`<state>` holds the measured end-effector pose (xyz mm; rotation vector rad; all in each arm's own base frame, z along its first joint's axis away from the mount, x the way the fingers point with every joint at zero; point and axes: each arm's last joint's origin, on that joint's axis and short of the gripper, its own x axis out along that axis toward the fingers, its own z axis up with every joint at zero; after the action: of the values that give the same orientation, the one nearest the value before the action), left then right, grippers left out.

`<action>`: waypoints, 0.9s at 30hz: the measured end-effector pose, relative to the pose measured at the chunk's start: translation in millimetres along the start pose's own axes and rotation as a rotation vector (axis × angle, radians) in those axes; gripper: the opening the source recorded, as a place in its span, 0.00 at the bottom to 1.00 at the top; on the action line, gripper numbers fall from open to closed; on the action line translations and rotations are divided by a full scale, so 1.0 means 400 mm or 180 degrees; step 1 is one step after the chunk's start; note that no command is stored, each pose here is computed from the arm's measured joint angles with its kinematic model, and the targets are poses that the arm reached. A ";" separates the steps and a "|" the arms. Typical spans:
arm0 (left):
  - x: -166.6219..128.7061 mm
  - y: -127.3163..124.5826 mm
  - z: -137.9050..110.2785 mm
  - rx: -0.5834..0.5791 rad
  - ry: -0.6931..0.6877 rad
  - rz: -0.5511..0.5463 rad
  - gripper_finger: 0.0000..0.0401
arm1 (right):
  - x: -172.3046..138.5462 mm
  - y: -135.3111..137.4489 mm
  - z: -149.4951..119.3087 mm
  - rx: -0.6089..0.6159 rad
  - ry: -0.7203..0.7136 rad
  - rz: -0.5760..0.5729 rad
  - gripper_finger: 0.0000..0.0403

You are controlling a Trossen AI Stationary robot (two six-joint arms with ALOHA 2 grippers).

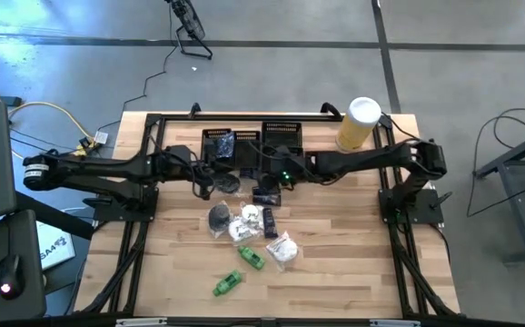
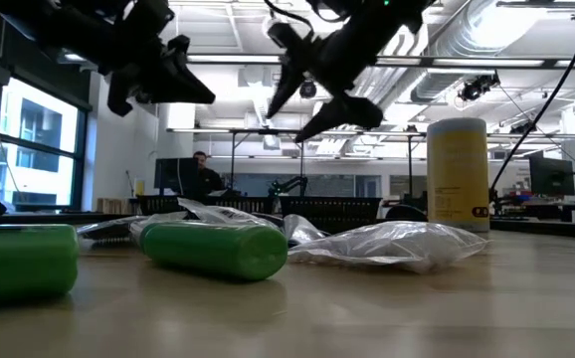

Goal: Pick & Place Travel size toiletries
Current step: Put the blue shave cream into the bottom black bin

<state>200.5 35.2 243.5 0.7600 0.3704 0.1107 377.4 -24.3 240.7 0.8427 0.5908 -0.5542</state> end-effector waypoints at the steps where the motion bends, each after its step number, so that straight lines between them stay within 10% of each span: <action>1: -0.004 0.002 0.001 0.0007 -0.0012 0.0011 0.00 | 0.013 -0.001 -0.004 0.0001 0.0003 0.0003 0.62; 27: -0.018 -0.003 -0.008 0.0150 0.0145 -0.0056 0.00 | 0.083 0.010 -0.178 0.0670 0.0828 -0.0403 0.62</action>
<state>192.8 34.6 242.6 0.8016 0.4241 0.1029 385.2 28.4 182.6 1.0915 0.8380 -0.6344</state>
